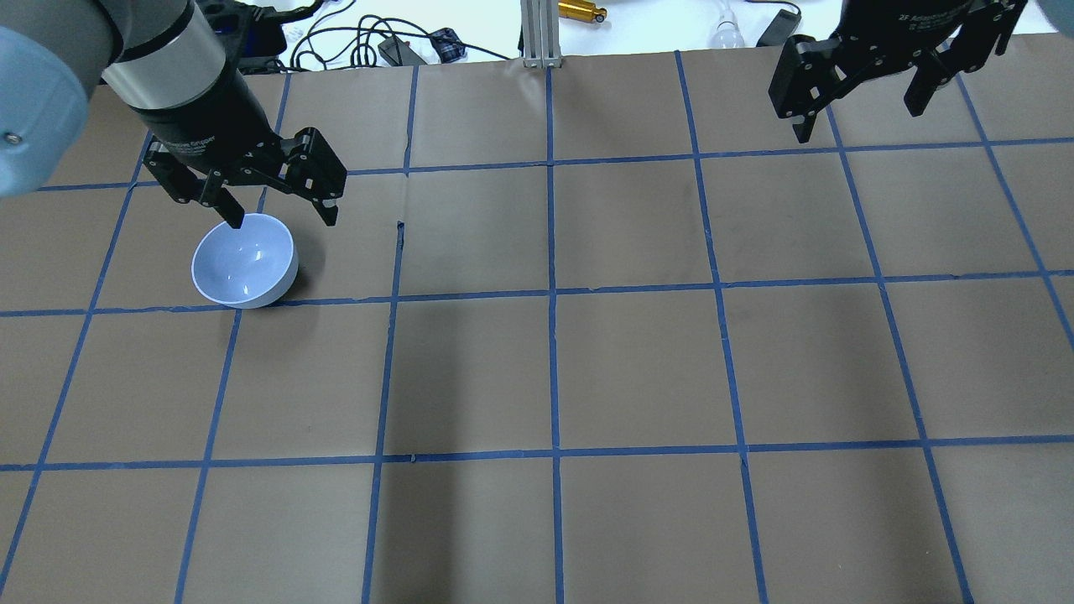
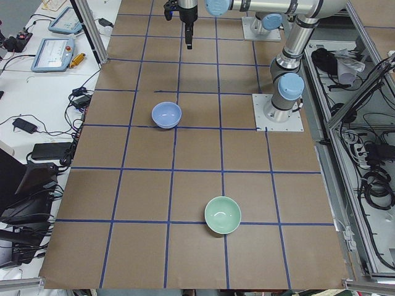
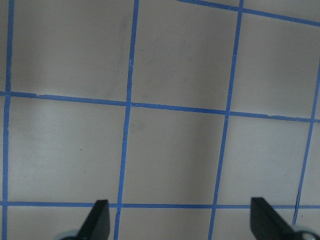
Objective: Stack green bowl on blue bowl
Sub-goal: 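Raise the open left gripper away from the pale blue bowl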
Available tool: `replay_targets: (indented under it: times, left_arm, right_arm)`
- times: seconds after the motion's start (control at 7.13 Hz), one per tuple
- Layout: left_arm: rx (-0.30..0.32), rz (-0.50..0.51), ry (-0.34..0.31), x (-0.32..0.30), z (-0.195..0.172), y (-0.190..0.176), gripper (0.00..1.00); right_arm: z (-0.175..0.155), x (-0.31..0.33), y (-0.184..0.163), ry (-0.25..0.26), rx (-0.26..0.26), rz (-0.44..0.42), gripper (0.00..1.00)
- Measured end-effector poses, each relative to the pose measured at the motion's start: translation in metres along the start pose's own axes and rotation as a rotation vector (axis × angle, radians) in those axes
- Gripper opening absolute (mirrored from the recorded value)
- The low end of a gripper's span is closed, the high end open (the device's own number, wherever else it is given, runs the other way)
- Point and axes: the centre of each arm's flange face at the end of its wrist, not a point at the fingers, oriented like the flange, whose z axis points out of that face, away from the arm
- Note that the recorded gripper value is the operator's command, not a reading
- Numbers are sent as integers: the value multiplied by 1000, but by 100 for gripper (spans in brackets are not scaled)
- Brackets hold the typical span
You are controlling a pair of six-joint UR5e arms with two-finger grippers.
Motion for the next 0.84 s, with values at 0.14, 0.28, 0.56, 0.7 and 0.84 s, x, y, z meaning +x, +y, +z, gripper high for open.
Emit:
replay_targets:
  times: [0.14, 0.28, 0.56, 0.7, 0.84]
  left_arm:
    - [0, 0, 1, 0, 0, 0, 100]
    - [0, -1, 5, 0, 0, 0, 100]
    - [-1, 3, 9, 0, 0, 0, 100]
    - [-3, 9, 9, 0, 2, 0, 100]
    - [-4, 15, 3, -2, 2, 0, 100]
  right_arm:
    - [0, 0, 0, 0, 0, 0, 100]
    - [0, 0, 0, 0, 0, 1, 100]
    - [0, 1, 0, 0, 0, 1, 100]
    - [0, 1, 0, 0, 0, 1, 100]
    - [0, 1, 0, 0, 0, 1, 100]
